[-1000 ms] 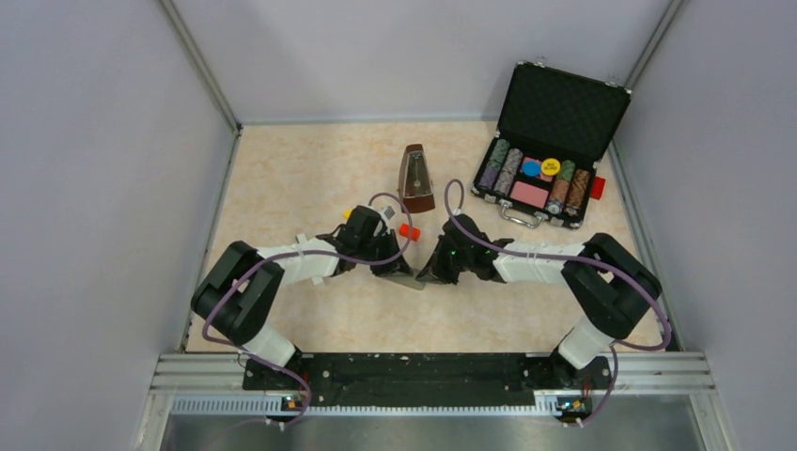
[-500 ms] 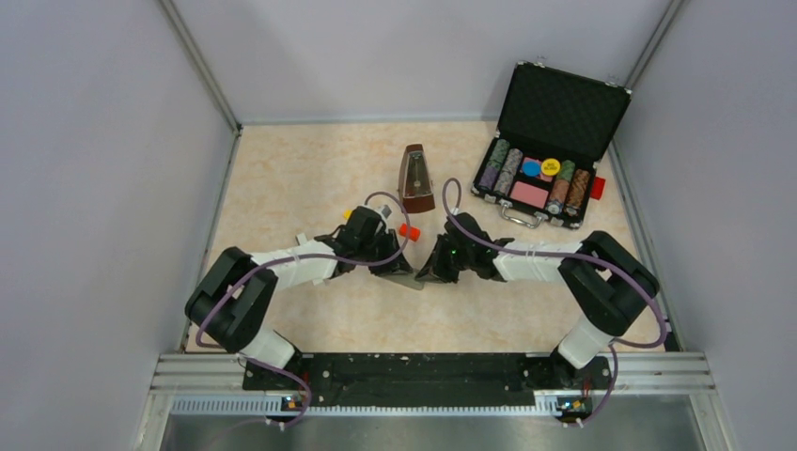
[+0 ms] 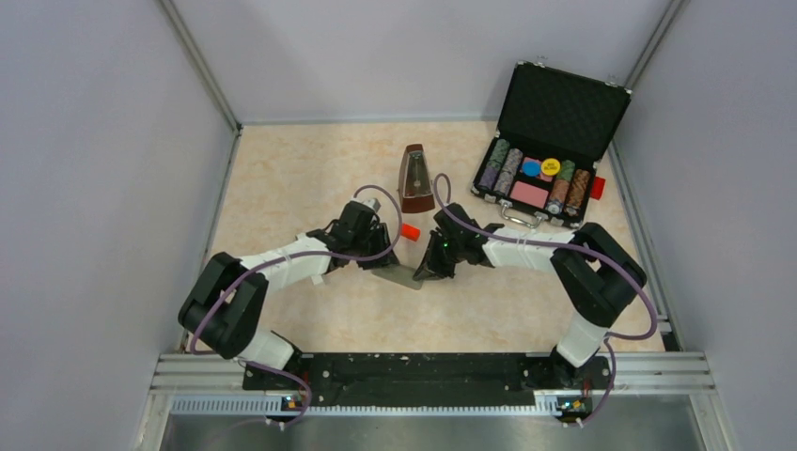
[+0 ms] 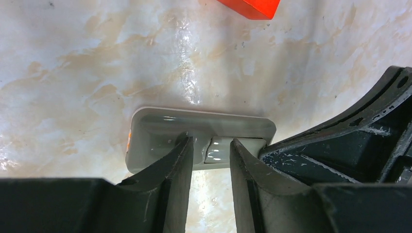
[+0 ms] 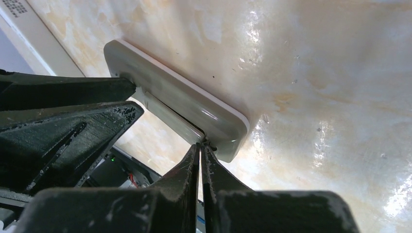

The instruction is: Load the batteries into the remote control

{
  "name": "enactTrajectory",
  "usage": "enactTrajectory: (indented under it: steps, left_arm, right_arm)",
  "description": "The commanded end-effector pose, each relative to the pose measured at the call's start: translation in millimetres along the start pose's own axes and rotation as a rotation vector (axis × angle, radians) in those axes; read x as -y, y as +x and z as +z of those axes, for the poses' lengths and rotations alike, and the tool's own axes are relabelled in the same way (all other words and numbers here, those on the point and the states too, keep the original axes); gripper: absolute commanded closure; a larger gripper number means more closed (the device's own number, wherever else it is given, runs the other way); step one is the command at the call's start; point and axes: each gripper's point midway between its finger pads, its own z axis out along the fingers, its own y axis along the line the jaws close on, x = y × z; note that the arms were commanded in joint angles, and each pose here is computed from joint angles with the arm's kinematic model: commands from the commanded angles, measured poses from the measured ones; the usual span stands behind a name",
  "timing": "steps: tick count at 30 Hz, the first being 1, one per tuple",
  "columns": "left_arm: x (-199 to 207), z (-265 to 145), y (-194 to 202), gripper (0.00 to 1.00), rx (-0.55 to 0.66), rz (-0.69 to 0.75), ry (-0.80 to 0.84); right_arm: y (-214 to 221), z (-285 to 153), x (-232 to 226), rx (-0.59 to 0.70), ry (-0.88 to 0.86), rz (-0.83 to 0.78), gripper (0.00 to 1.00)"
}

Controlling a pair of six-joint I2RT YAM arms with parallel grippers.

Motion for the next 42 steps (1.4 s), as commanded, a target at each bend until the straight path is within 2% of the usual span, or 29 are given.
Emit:
enactTrajectory:
  steps: [1, 9, 14, 20, 26, 30, 34, 42]
  left_arm:
    - [-20.8, 5.5, 5.6, 0.61, -0.024, 0.094, -0.072]
    - [-36.0, 8.1, 22.9, 0.67, -0.026, 0.187, -0.13]
    - [-47.0, 21.7, 44.0, 0.73, -0.078, 0.149, -0.158]
    - [-58.5, 27.1, 66.6, 0.77, -0.144, 0.094, -0.179]
    - [-58.0, 25.7, 71.3, 0.79, -0.14, 0.077, -0.157]
    - [-45.2, 23.0, 56.0, 0.78, -0.099, 0.077, -0.136]
    - [-23.1, 11.7, 17.9, 0.74, 0.004, 0.082, -0.125]
    - [4.0, -28.7, -58.7, 0.68, 0.198, 0.019, -0.08]
  right_arm:
    - [4.6, 41.4, 48.5, 0.042, 0.2, -0.056, 0.95]
    - [0.7, 46.3, 59.4, 0.064, 0.245, -0.045, 0.92]
    - [1.9, 54.3, 55.2, 0.091, 0.201, -0.042, 0.97]
    - [13.3, 62.7, 52.7, 0.031, 0.171, 0.012, 1.0]
    - [15.5, 63.3, 49.9, -0.03, 0.197, 0.039, 1.0]
    - [12.2, 60.8, 46.2, -0.034, 0.205, 0.045, 1.0]
    - [-1.4, 48.1, 33.0, 0.027, 0.188, -0.011, 1.0]
    - [-24.7, 13.8, -18.3, 0.153, 0.029, -0.106, 0.8]
